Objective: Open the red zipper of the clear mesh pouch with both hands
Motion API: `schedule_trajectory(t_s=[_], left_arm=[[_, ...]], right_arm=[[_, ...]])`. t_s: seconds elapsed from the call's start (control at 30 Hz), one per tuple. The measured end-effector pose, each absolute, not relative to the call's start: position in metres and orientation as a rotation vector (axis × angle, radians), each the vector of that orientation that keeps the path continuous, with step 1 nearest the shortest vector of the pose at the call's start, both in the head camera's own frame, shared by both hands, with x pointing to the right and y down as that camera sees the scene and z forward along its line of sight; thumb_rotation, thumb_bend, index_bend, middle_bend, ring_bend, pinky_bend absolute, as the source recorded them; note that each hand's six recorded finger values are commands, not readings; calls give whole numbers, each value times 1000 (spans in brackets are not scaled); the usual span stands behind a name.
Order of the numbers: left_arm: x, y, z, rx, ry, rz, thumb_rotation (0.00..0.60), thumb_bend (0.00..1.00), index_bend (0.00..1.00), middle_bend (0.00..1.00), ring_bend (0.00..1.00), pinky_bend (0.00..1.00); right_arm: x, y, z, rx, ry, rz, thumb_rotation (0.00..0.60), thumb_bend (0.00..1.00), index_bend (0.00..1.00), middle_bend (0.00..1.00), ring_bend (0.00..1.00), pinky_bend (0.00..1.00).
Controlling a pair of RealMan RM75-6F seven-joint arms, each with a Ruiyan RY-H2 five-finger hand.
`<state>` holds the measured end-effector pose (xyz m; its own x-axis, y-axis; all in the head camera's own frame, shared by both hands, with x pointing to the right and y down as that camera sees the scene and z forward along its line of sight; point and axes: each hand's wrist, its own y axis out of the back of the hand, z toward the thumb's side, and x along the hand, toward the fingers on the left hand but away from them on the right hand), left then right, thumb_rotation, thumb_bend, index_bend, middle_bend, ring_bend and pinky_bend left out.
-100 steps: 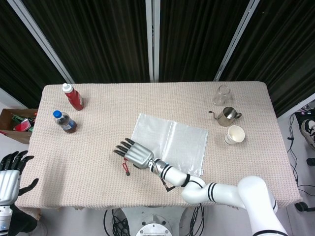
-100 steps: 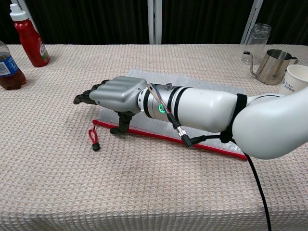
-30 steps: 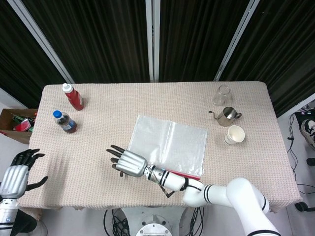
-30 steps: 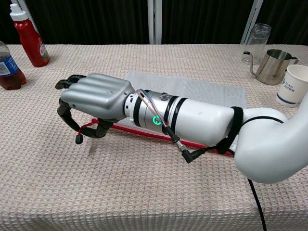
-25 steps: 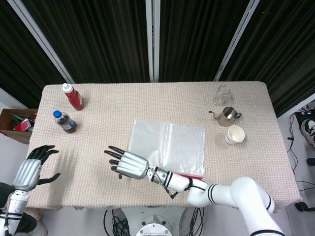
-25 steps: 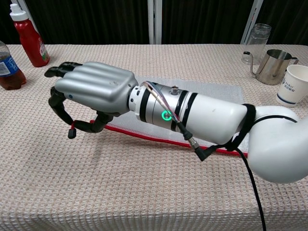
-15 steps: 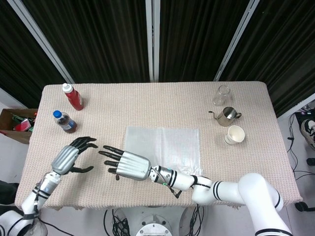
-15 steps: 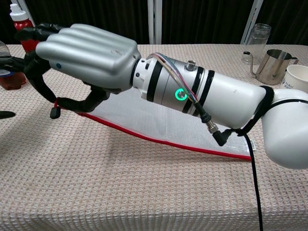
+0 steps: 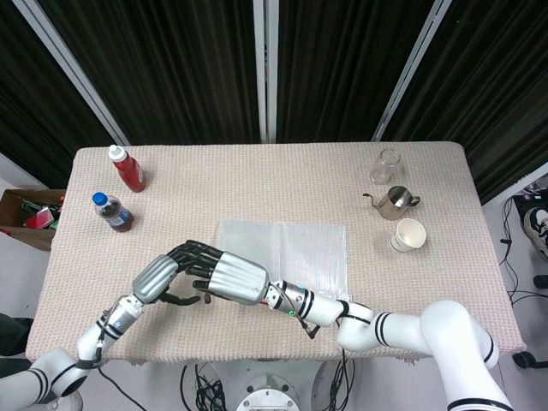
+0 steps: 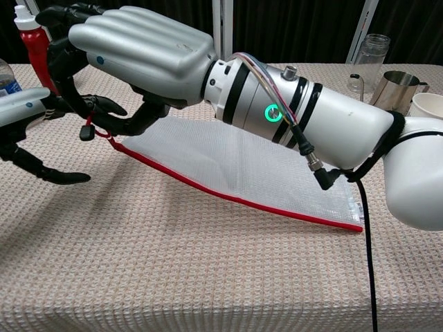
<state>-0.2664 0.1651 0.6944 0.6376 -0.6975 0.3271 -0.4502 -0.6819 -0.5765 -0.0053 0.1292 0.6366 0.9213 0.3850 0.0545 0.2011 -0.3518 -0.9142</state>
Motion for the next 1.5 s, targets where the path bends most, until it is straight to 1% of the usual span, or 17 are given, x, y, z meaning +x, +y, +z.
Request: schedule_trajectory(t_s=[0.23, 0.57, 0.87, 1.03, 1.5], left_arm=[[-236, 160, 696, -2453, 950, -594, 600, 161, 419, 144, 104, 135], [-209, 158, 706, -2518, 911, -537, 600, 166, 490, 144, 104, 135], [-206, 159, 712, -2557, 916, -530, 600, 210, 513, 144, 104, 135], [-207, 159, 715, -2576, 934, -531, 600, 214, 513, 144, 104, 135], [-209, 160, 719, -2619, 940, -524, 600, 250, 553, 144, 104, 135]], right_arm=[[-4, 126, 639, -1953, -432, 214, 600, 477, 924, 296, 0, 0], [-1, 121, 640, -1966, -452, 223, 600, 477, 924, 296, 0, 0], [0, 119, 641, -1969, -452, 227, 600, 477, 924, 296, 0, 0], [-1, 119, 642, -1967, -452, 223, 600, 477, 924, 296, 0, 0], [-1, 117, 643, -1965, -460, 216, 600, 477, 924, 295, 0, 0]])
